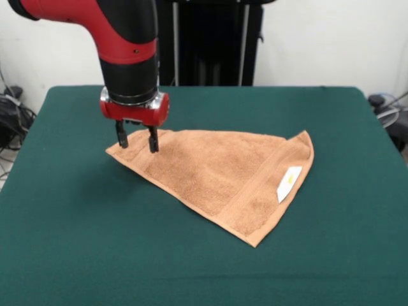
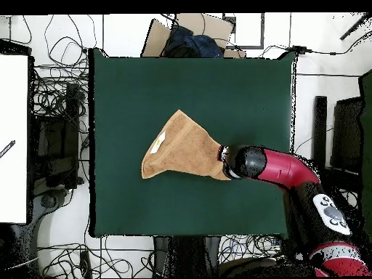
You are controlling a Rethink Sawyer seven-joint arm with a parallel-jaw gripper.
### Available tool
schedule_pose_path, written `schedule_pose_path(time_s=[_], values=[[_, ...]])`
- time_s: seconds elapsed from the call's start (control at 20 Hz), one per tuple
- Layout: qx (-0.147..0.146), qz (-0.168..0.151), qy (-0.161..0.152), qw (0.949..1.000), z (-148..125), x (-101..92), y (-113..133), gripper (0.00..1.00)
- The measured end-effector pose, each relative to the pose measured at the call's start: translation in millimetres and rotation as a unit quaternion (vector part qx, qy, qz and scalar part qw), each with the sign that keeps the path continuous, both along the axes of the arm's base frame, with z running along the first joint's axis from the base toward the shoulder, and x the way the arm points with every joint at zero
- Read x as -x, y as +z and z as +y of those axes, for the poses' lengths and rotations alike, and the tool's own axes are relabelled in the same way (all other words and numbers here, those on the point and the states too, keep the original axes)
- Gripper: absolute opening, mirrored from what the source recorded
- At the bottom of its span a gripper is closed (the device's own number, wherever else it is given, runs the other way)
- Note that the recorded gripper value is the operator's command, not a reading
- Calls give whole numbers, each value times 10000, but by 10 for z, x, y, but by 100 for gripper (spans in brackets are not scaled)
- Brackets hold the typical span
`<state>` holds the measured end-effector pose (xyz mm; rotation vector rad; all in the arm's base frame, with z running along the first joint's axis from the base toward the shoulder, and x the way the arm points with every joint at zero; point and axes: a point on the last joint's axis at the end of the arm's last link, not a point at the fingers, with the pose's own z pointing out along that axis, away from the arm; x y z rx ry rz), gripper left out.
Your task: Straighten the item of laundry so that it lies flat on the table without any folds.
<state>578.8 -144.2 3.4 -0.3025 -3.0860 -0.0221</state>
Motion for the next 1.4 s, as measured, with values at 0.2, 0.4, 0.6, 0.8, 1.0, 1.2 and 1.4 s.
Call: schedule_pose_path(time_s=[0.2, 0.4, 0.6, 0.8, 1.0, 1.2, 1.4], values=[[1, 0, 19, 10000, 20, -5, 0, 100], [3, -14, 43, 10000, 48, -15, -7, 100], [2, -113, 81, 9999, 105, -59, -96, 100], [-16, -208, 85, 9997, 141, -60, -207, 100], [-40, -260, 81, 9996, 169, -42, -301, 100], [-71, -261, 78, 9996, 198, -12, -380, 100], [-84, -249, 76, 9996, 207, -1, -405, 100]])
